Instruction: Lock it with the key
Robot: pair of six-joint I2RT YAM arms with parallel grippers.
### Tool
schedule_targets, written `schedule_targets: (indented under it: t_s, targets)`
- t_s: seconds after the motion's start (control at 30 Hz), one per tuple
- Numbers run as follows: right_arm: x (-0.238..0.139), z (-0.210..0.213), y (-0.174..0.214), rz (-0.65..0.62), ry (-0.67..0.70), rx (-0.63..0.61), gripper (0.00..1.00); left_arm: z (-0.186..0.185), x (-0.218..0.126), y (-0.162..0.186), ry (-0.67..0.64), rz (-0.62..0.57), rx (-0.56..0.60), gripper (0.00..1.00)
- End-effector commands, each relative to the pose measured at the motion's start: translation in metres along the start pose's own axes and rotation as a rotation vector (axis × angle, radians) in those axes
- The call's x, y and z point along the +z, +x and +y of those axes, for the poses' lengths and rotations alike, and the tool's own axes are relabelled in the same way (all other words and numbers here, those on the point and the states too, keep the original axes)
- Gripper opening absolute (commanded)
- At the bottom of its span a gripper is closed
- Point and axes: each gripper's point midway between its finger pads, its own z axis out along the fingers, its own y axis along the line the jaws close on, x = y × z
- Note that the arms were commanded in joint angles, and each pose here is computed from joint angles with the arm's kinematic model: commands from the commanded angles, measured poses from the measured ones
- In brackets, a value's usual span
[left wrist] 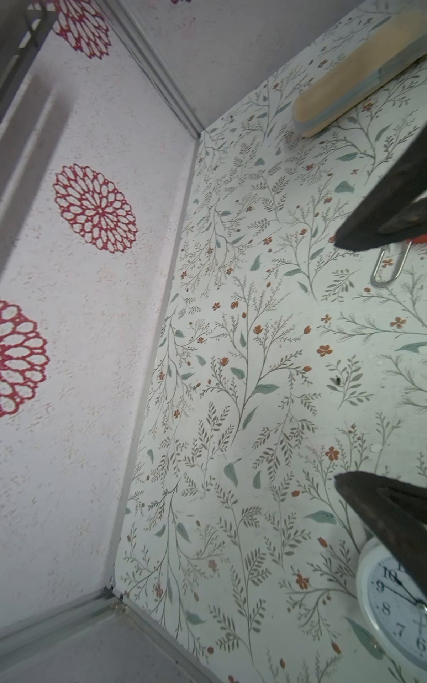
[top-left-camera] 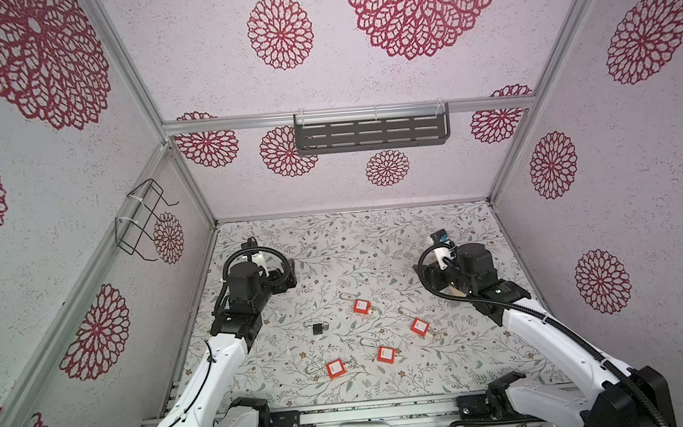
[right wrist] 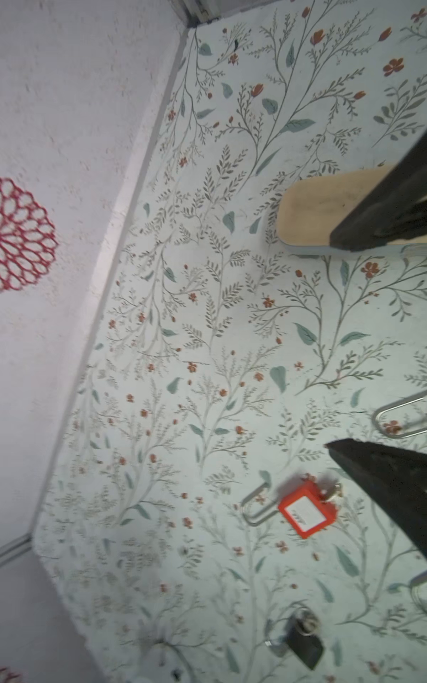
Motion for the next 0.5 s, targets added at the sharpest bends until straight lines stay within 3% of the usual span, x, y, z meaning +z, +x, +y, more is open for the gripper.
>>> schedule_targets:
  t_s: [0.0,0.07,0.17,0.47]
  targets:
    - [-0.005,0.010,0.035,0.202,-0.053,-0.151,0.73,-0.007,0.000,0.001,-0.001,0.046,0.030,0.97]
    - [-0.005,0.015,0.045,0.251,-0.093,-0.227,0.66,-0.010,0.001,0.003,0.007,0.058,0.043,0.97]
    - [-0.011,0.035,0.062,0.329,-0.245,-0.321,0.67,-0.012,0.002,0.006,0.015,0.070,0.060,0.97]
    - [-0.013,0.049,0.107,0.508,-0.380,-0.366,0.60,-0.017,-0.001,0.014,0.031,0.097,0.084,0.97]
